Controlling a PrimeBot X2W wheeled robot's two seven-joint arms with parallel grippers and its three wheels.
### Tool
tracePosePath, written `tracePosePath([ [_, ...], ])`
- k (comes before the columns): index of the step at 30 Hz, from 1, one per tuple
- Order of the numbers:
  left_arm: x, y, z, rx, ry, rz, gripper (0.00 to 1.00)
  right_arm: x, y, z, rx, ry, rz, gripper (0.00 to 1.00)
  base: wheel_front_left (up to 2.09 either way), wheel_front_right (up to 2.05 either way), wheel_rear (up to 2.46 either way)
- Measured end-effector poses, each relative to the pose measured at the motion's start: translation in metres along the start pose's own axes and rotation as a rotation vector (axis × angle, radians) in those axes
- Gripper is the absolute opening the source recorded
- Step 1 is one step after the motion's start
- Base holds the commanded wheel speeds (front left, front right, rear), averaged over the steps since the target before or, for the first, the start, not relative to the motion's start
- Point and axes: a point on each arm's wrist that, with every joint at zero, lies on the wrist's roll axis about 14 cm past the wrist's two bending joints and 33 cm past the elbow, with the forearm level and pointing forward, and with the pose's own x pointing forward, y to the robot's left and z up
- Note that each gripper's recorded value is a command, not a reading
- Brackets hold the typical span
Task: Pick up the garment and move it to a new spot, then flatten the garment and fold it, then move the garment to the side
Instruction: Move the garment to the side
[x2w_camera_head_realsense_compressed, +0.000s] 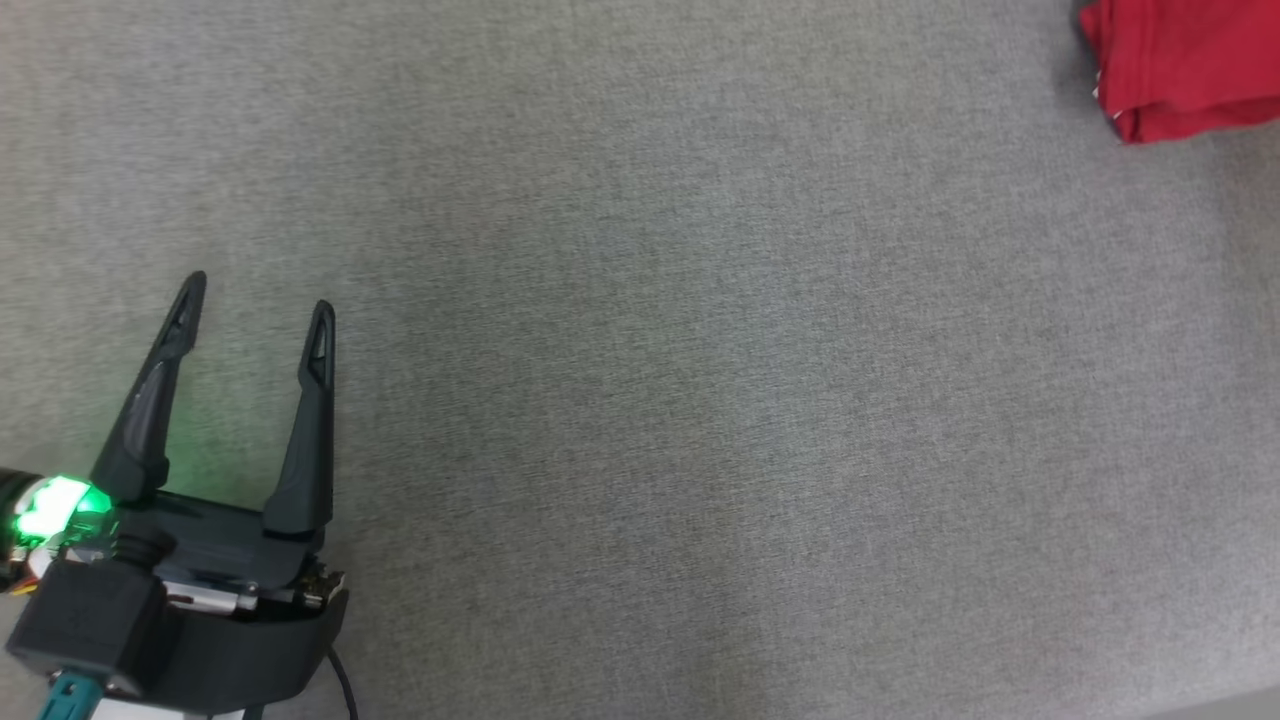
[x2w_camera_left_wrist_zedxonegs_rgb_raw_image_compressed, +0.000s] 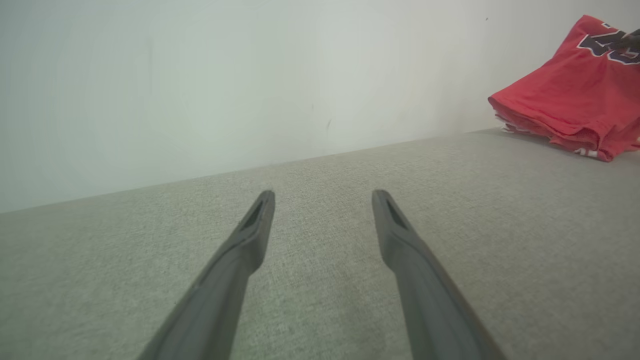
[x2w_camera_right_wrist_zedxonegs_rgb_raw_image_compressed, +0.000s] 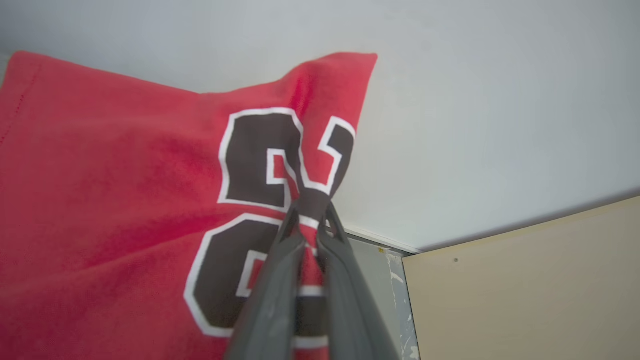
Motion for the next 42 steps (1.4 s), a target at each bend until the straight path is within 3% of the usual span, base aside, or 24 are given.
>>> tracePosePath([
  [13, 0.008, -0.005, -0.006, -0.006, -0.017, -0.025, 1.00, 0.001, -0.020, -0.024, -0.032, 0.074, -0.050, 0.00, 0.00, 0.00, 0.00],
  [14, 0.008, -0.005, -0.007, -0.006, -0.017, -0.025, 1.00, 0.001, -0.020, -0.025, -0.031, 0.074, -0.050, 0.36, 0.00, 0.00, 0.00],
  [15, 0.008, -0.005, -0.007, -0.006, -0.017, -0.025, 1.00, 0.001, -0.020, -0.025, -0.031, 0.074, -0.050, 0.81, 0.00, 0.00, 0.00],
  [16, 0.008, -0.005, -0.007, -0.006, -0.016, -0.025, 1.00, 0.001, -0.021, -0.025, -0.032, 0.073, -0.051, 1.00, 0.00, 0.00, 0.00],
  [28, 0.002, 0.002, -0.006, -0.026, 0.008, 0.027, 1.00, -0.005, -0.024, -0.010, 0.004, 0.008, -0.063, 1.00, 0.00, 0.00, 0.00],
  [35, -0.018, 0.012, 0.001, -0.042, 0.045, 0.116, 1.00, -0.024, -0.027, 0.026, 0.099, -0.162, -0.066, 1.00, 0.00, 0.00, 0.00],
  [42, -0.050, 0.028, 0.017, -0.037, 0.065, 0.221, 1.00, -0.051, -0.008, 0.062, 0.249, -0.371, -0.041, 1.00, 0.00, 0.00, 0.00],
])
